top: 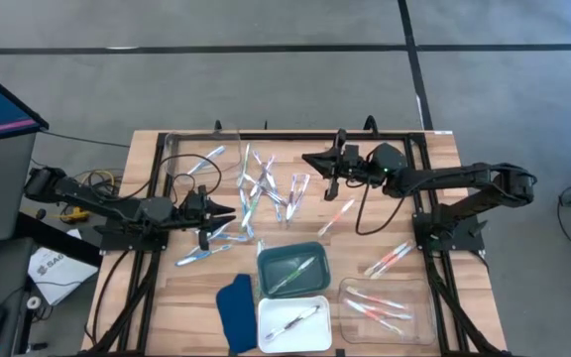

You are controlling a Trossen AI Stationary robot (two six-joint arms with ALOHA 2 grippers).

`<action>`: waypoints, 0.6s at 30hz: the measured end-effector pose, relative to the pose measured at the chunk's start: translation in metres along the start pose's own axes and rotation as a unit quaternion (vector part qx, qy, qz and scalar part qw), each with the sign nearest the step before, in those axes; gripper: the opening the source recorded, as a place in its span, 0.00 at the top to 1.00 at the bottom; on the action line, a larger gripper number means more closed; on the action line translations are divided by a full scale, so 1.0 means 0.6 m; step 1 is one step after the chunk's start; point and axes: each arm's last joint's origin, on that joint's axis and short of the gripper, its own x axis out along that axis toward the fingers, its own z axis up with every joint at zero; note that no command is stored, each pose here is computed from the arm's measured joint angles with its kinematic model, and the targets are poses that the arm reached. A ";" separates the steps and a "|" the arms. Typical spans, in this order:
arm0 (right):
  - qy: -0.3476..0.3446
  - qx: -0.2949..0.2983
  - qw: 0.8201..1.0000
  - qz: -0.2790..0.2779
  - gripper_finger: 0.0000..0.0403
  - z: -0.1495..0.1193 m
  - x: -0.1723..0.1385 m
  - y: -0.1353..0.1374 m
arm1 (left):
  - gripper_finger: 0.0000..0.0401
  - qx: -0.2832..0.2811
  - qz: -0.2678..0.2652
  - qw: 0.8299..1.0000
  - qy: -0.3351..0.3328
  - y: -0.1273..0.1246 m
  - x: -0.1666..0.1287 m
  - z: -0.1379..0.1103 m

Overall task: Pick & Place Toothbrushes
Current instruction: Put the blue toothbrush into the top transparent bin

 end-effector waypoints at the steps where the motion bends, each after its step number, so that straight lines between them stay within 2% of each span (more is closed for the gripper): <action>1: 0.000 0.000 1.000 0.002 0.99 0.000 0.000 0.000 | 0.76 0.000 0.000 1.000 0.000 0.000 0.000 0.000; 18: -0.005 -0.012 1.000 0.004 0.99 0.002 0.000 0.000 | 0.76 -0.002 -0.001 1.000 -0.004 0.000 0.000 0.001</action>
